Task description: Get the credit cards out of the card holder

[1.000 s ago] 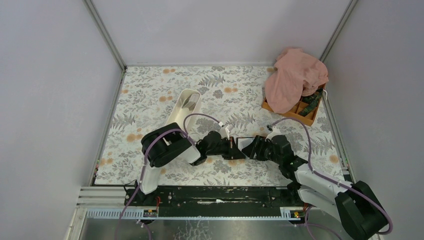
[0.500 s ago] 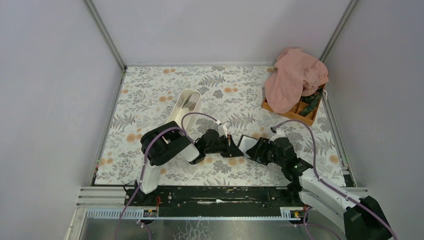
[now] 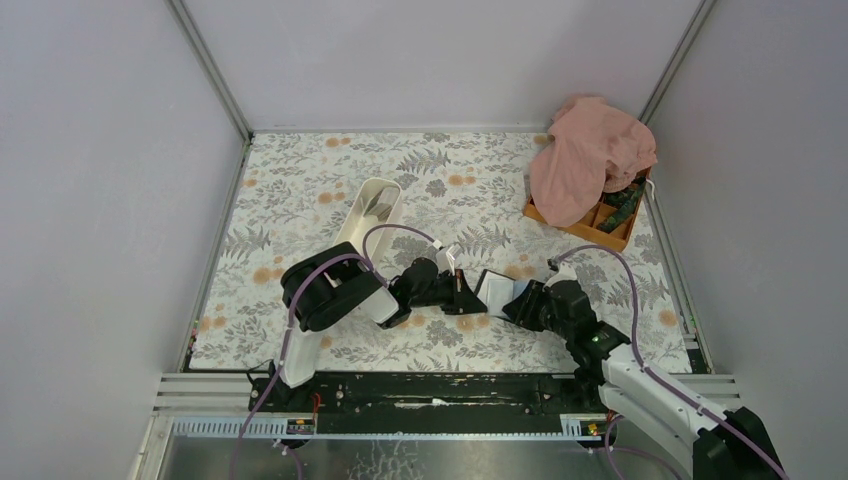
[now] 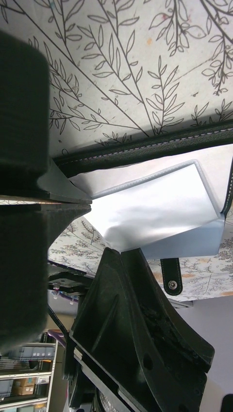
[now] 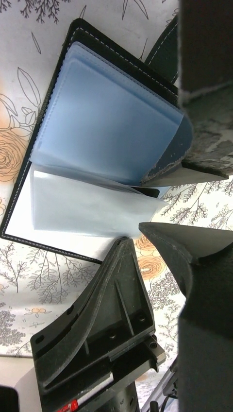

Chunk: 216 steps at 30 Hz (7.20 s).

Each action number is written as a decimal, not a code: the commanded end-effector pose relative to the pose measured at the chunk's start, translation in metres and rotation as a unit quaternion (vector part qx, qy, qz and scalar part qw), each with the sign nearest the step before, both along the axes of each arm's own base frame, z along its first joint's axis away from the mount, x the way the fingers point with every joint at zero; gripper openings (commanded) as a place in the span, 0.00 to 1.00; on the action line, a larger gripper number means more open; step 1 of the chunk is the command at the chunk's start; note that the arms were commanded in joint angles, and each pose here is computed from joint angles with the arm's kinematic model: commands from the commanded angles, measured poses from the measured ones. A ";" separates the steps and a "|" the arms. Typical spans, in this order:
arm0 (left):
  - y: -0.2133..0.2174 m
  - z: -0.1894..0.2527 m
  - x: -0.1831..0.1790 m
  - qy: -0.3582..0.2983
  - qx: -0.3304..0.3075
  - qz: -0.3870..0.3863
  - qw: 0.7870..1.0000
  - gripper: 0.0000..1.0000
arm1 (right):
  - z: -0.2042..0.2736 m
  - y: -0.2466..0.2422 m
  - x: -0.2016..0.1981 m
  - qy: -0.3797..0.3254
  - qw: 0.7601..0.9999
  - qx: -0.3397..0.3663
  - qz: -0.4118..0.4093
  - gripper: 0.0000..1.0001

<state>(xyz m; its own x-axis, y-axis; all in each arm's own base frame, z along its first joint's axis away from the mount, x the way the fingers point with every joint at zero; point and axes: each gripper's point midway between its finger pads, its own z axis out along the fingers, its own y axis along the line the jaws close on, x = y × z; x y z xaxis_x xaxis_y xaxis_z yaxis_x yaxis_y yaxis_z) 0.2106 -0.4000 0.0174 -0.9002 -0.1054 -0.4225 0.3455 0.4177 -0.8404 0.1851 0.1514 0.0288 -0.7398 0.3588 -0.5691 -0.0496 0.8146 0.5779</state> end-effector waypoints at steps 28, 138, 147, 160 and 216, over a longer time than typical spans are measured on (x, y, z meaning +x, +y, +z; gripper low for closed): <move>0.028 -0.043 -0.005 0.032 0.064 0.005 0.997 0.00 | -0.007 -0.022 0.006 0.023 0.996 -0.033 -0.075 0.23; 0.038 0.103 0.025 -0.159 -0.066 0.043 0.984 0.07 | 0.130 0.018 -0.007 -0.136 0.969 -0.066 0.196 0.00; 0.032 0.097 0.027 -0.142 -0.081 0.032 0.986 0.07 | 0.156 0.031 -0.018 -0.199 0.950 -0.025 0.241 0.00; 0.035 0.095 0.026 -0.128 -0.103 0.029 0.986 0.08 | 0.164 0.041 -0.028 -0.211 0.939 0.005 0.272 0.00; 0.090 0.151 0.001 -0.163 -0.083 0.106 0.977 0.52 | 0.170 0.076 -0.030 -0.224 0.892 0.337 0.203 0.00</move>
<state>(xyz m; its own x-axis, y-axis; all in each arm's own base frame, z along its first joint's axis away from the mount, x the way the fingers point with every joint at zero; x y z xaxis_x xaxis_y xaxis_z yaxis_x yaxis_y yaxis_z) 0.2170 -0.3063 0.1510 -0.6882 -0.3428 -0.6394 0.4870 0.4350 -0.7574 0.1628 0.2284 0.1829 -0.6681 0.4783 -0.5700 -0.5497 0.1989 0.8113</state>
